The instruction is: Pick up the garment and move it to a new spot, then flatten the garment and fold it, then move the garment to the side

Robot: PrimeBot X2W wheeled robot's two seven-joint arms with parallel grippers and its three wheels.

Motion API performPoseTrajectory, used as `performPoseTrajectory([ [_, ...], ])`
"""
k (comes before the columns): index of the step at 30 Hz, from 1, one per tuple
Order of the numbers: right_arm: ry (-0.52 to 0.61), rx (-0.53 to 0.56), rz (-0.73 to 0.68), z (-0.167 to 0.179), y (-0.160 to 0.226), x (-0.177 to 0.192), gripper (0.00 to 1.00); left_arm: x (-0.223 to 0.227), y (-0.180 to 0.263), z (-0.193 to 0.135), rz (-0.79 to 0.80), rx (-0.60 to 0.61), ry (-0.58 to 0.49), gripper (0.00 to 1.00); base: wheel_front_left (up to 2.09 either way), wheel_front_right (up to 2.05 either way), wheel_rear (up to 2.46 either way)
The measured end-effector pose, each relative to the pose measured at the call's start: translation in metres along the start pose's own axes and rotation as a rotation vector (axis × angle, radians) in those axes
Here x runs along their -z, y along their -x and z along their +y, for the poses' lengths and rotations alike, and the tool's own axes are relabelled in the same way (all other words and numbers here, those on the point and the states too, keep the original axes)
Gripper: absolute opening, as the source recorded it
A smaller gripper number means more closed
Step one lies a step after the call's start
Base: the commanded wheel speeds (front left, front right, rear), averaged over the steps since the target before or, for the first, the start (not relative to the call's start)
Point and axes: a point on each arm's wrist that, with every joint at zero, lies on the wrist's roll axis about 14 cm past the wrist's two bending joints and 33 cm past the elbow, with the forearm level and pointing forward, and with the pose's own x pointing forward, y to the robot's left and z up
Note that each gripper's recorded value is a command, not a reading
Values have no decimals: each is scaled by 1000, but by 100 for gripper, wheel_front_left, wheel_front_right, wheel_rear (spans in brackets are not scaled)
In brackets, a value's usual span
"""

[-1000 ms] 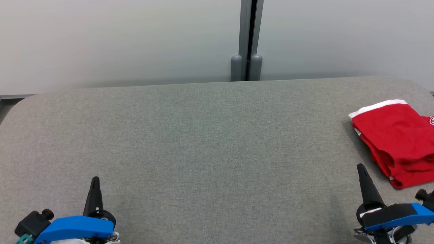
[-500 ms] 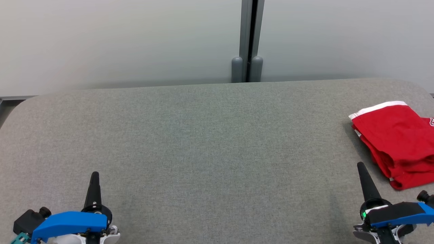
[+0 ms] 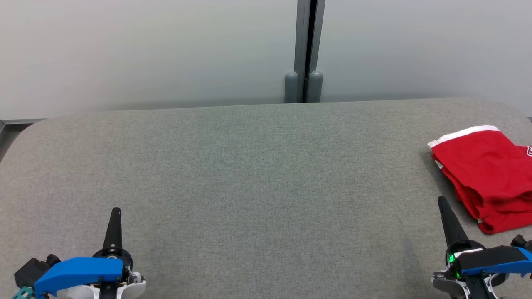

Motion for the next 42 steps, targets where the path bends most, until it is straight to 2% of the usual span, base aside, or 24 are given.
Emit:
performPoseTrajectory([
  [42,-340,-59,0,15,-3,-2,0,-12,-3,-27,-7,94,313,0,0,0,0],
])
